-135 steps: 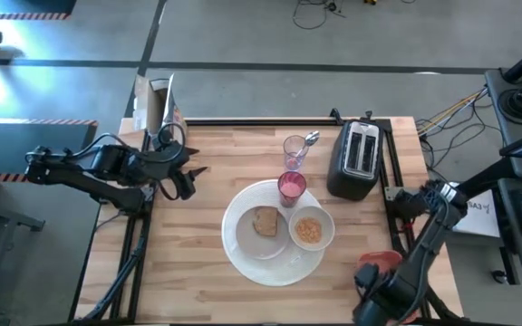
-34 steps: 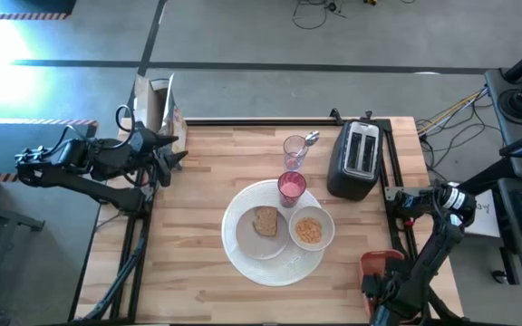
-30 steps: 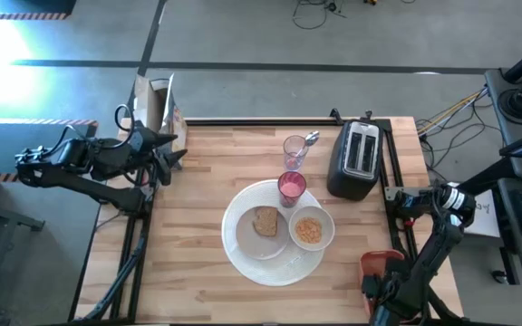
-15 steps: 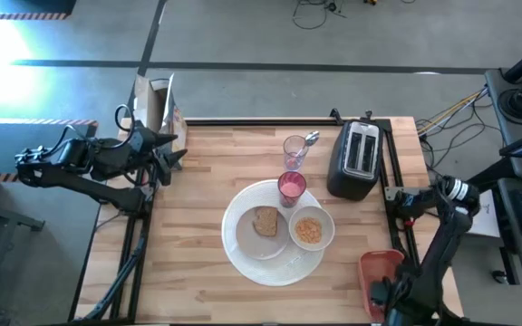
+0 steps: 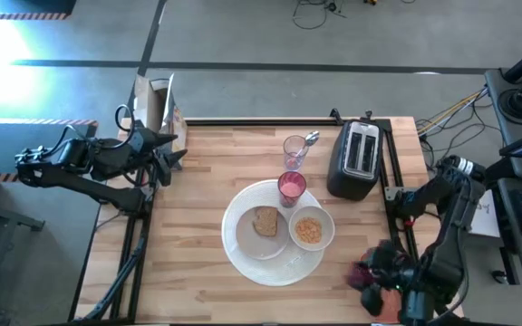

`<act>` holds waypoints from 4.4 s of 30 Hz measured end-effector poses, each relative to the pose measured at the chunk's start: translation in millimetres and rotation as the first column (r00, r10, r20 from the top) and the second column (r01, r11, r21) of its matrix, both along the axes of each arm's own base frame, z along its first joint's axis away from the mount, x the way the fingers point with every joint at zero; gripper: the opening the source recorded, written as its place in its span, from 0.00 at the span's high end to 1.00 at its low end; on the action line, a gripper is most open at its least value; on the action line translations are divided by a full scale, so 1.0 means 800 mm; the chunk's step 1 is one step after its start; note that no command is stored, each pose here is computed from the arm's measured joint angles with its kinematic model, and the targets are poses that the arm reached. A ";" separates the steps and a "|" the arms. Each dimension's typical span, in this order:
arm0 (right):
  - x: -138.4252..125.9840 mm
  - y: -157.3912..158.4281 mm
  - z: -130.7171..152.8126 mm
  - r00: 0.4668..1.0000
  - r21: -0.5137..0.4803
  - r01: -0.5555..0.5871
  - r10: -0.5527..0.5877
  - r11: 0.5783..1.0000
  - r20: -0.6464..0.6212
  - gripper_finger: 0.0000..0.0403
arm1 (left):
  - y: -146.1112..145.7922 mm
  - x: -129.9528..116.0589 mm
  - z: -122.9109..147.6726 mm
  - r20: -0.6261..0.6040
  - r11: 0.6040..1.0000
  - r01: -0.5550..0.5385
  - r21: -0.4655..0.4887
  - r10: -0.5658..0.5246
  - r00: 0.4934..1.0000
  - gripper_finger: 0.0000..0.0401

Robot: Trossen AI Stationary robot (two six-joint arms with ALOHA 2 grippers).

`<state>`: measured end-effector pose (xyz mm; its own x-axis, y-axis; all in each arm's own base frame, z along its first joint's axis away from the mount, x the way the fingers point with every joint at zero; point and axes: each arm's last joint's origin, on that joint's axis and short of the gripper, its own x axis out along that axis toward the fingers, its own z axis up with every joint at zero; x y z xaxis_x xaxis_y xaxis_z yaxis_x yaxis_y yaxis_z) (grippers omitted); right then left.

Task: Arrange a breakfast setting
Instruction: Put the apple from the orange bin on the white placemat to the left of the gray plate, then put the orange spoon from the transparent cup to the right of the white bowl

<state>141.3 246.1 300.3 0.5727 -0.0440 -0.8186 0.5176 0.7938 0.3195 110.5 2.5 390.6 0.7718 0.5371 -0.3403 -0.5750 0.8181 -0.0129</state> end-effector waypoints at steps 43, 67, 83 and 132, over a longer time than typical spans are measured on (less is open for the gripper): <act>0.330 -0.124 -0.130 0.688 -0.272 0.632 -0.364 0.726 0.629 0.40 | 0.003 -0.008 0.008 0.029 0.996 -0.046 0.082 0.044 0.999 0.41; 0.423 -0.184 -0.160 0.648 -0.263 0.659 -0.356 0.704 0.673 0.38 | 0.011 -0.057 0.018 0.132 0.995 -0.044 0.091 0.032 0.991 0.41; 0.433 -0.225 -0.147 0.720 -0.140 0.644 -0.534 0.752 0.443 0.37 | 0.012 -0.069 0.016 0.128 0.994 -0.041 0.098 0.029 0.991 0.41; 0.435 -0.221 -0.110 0.926 -0.164 0.247 -0.183 0.955 0.330 0.10 | 0.014 -0.086 0.012 0.107 0.994 -0.002 0.108 -0.010 0.994 0.41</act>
